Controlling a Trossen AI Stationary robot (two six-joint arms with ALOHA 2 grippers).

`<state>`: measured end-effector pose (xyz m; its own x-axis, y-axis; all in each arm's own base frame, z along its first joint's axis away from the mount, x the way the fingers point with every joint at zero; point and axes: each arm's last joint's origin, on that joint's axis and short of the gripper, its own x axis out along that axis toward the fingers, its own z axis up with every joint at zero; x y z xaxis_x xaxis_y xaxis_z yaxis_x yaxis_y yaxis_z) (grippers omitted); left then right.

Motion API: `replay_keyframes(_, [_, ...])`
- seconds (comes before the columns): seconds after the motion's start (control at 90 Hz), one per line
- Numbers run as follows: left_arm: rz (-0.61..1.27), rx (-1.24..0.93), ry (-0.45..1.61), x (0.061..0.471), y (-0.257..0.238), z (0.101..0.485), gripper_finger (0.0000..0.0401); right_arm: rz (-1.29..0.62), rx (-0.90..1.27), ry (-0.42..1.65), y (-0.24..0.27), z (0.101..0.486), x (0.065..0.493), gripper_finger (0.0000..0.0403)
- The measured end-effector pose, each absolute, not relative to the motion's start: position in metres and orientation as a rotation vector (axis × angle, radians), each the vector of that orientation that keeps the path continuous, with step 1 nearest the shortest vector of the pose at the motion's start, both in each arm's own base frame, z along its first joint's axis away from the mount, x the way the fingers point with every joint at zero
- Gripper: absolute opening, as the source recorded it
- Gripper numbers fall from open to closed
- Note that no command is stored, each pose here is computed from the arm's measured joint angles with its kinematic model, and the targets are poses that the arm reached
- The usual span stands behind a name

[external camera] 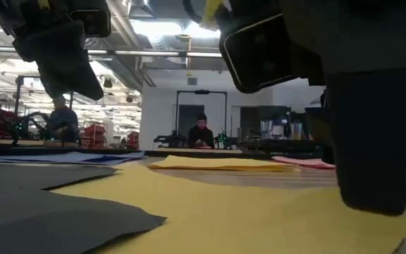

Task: Organize paper
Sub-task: Stack the yellow paper on top of the top yellow paper

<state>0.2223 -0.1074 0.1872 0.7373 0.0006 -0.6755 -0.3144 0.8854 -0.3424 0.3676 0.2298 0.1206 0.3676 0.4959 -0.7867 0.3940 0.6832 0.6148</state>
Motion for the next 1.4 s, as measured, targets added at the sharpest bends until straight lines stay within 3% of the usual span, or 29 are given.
replay_keyframes(0.133, [0.180,-0.461,0.727,0.222,-0.107,0.187,0.0000,0.087,0.844,1.233,0.229,0.120,0.368,0.0116])
replay_keyframes(0.278, [0.180,-0.461,0.727,0.222,-0.107,0.187,0.0000,0.065,0.794,1.220,0.226,0.118,0.368,0.0026])
replay_keyframes(0.333, [0.180,-0.461,0.727,0.222,-0.107,0.187,0.0000,0.051,0.769,1.209,0.225,0.118,0.368,0.0010])
replay_keyframes(0.7, [0.173,-0.458,0.728,0.221,-0.109,0.187,0.0000,-0.034,0.695,1.173,0.215,0.121,0.368,0.0001])
replay_keyframes(1.0, [0.109,-0.433,0.744,0.213,-0.124,0.187,0.0000,-0.218,0.597,1.131,0.194,0.144,0.360,0.0000])
replay_keyframes(1.4, [0.161,-0.453,0.897,0.197,-0.146,0.163,0.0000,-0.239,0.571,1.069,0.182,0.156,0.364,0.0000])
